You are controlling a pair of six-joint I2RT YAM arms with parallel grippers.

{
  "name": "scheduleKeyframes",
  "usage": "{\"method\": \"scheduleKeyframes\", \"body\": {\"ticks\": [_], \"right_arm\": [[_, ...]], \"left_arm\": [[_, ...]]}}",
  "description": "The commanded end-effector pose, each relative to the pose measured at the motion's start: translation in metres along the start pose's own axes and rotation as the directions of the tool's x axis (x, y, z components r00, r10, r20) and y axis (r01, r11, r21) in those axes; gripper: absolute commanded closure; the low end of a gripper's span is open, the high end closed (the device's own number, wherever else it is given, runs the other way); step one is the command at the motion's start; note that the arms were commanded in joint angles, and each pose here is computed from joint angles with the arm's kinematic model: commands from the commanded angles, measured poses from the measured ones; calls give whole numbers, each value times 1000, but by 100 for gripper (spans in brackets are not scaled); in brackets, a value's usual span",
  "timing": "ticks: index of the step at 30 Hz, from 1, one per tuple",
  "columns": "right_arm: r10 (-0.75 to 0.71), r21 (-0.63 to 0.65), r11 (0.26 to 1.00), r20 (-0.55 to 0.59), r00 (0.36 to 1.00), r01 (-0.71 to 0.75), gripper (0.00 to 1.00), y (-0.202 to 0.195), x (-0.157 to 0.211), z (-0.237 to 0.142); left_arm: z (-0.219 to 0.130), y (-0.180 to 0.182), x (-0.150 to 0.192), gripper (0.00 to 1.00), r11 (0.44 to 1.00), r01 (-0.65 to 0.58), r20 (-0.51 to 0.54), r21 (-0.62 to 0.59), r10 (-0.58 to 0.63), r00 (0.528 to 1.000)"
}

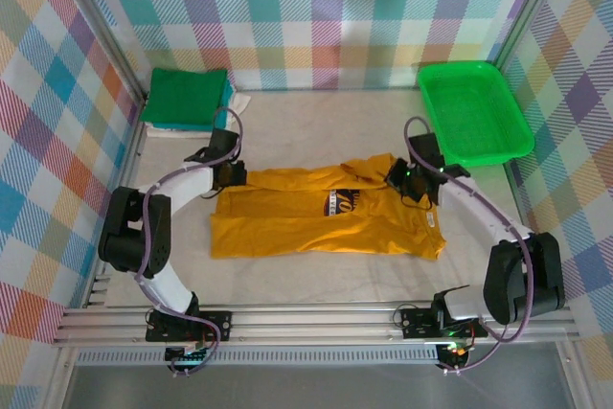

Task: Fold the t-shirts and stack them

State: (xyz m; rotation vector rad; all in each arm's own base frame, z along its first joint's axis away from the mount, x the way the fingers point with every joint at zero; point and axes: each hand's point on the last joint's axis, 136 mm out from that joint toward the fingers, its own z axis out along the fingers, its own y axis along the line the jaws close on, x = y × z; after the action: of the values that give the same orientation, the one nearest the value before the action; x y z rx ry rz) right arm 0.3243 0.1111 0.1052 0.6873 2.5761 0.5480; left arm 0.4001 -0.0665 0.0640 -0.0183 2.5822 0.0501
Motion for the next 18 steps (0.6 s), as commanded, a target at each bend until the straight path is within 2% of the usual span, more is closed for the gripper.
{"method": "scheduleKeyframes", "body": {"ticks": [1, 3, 4, 6, 9, 13, 18], "right_arm": [[18, -28, 999, -38, 999, -19, 85, -1, 14, 5], [-26, -29, 999, -10, 1000, 26, 75, 8, 3, -4], [-51, -28, 998, 6, 999, 51, 72, 14, -5, -11], [-122, -44, 991, 52, 991, 124, 68, 35, -25, -25], [-256, -85, 962, 48, 966, 259, 66, 73, -45, -30], [-451, -9, 892, -42, 892, 451, 65, 105, -51, -5], [-560, 44, 815, -196, 805, 578, 62, 120, -40, 47]], "left_arm": [[-13, 23, -4, 72, 992, 35, 31, -122, -32, 999], [-19, 19, -10, 61, 994, 40, 46, -99, -35, 998], [-21, 19, -13, 59, 994, 50, 54, -96, -45, 998], [-23, 17, -18, 58, 994, 55, 56, -90, -50, 997], [-20, 17, -17, 57, 994, 63, 44, -93, -59, 997], [-22, 14, -10, 57, 994, 89, 23, -71, -87, 996], [-26, 8, 8, 54, 992, 121, -14, -21, -121, 993]]}}
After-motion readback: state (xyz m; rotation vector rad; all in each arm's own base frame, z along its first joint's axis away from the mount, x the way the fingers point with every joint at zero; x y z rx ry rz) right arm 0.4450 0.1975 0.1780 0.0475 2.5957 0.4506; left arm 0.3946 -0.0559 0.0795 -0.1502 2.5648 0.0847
